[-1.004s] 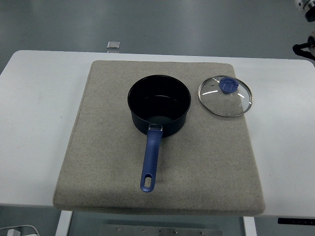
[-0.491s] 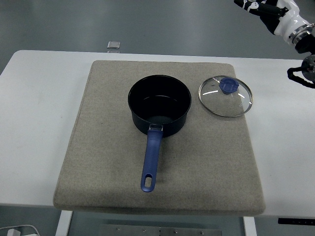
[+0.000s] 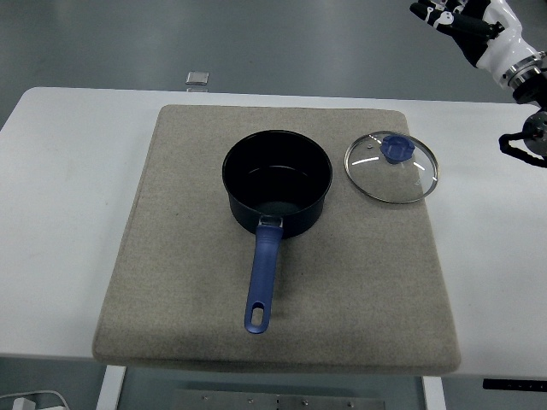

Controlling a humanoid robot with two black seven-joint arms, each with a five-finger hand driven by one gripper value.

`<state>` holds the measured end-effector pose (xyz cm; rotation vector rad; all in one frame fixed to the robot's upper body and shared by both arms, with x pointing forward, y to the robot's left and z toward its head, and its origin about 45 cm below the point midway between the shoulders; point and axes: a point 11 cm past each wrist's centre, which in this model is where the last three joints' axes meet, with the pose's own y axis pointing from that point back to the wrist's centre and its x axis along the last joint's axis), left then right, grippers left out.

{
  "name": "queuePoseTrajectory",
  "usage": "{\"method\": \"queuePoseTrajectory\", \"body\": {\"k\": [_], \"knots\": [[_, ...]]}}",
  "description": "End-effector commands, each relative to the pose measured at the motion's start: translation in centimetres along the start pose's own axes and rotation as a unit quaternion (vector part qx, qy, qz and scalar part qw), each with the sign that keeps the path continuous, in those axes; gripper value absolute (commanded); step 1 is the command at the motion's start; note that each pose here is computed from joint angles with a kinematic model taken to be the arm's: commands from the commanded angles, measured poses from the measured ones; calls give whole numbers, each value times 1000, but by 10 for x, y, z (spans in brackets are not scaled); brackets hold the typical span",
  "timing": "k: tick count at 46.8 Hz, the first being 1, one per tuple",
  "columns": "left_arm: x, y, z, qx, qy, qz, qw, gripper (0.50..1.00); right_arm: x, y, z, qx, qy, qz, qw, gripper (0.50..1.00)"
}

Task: Lift the pot lid and place it to the right of the pot.

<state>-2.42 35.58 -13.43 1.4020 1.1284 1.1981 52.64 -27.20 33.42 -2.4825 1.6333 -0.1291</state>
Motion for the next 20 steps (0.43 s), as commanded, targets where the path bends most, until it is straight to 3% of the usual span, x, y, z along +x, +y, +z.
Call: {"method": "queuePoseTrajectory", "body": {"k": [1, 20], "knots": [[0, 0, 0, 0, 0, 0, 1000, 1000, 4, 2, 0, -1, 3, 3, 1000, 915], [-1, 0, 0, 0, -1, -1, 1000, 1000, 6, 5, 10, -7, 4, 22, 1000, 917]]}}
